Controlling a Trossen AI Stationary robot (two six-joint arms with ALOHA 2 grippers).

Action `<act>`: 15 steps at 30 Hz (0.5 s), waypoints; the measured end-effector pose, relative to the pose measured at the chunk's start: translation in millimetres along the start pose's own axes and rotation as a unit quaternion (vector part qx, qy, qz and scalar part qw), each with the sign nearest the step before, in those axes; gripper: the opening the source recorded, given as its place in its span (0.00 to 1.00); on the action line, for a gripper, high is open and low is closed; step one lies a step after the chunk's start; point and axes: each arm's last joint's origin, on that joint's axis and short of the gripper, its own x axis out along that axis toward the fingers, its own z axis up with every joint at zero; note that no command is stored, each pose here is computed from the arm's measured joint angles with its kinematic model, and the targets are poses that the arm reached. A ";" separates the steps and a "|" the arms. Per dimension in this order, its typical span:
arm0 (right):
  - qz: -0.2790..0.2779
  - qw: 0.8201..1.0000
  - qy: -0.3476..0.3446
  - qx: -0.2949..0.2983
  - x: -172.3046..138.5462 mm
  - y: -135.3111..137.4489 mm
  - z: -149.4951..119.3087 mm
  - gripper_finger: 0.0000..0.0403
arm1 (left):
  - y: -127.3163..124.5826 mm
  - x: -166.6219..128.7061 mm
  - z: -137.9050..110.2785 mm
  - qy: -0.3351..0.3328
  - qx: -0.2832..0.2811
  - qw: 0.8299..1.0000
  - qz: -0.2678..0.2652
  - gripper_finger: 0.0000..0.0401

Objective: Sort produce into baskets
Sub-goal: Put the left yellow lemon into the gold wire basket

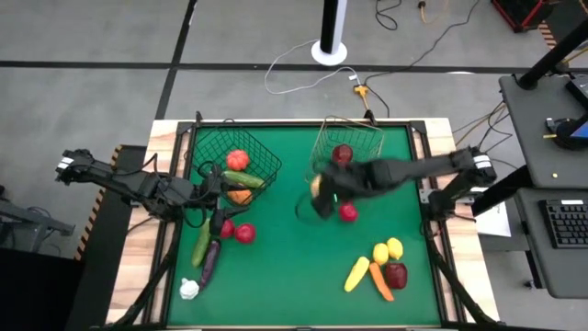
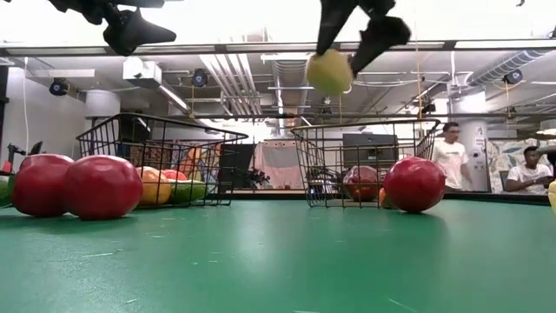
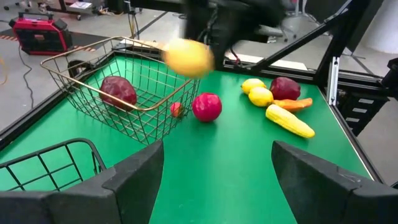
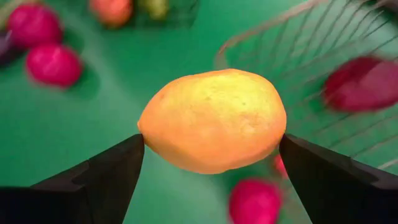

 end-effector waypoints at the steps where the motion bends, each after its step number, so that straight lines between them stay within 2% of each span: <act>1: -0.008 1.000 -0.005 0.005 2.5 -8.5 10.5 0.90 | 0.0 0.0 0.0 0.000 0.000 1.000 0.000 0.70; 5: -0.044 0.998 0.010 0.039 16.6 -49.2 41.5 0.90 | 0.0 0.0 0.0 0.000 0.000 1.000 0.000 0.70; 10: -0.133 0.983 0.091 0.082 35.1 -101.8 53.1 0.90 | 0.0 0.0 0.0 0.000 0.000 1.000 0.000 0.70; 13: -0.177 0.970 0.145 0.077 46.8 -121.8 53.8 0.90 | 0.0 0.0 0.0 0.000 0.000 1.000 0.000 0.70; 15: -0.190 0.964 0.178 0.048 56.4 -128.4 53.0 0.90 | 0.0 0.0 0.0 0.000 0.000 1.000 0.000 0.70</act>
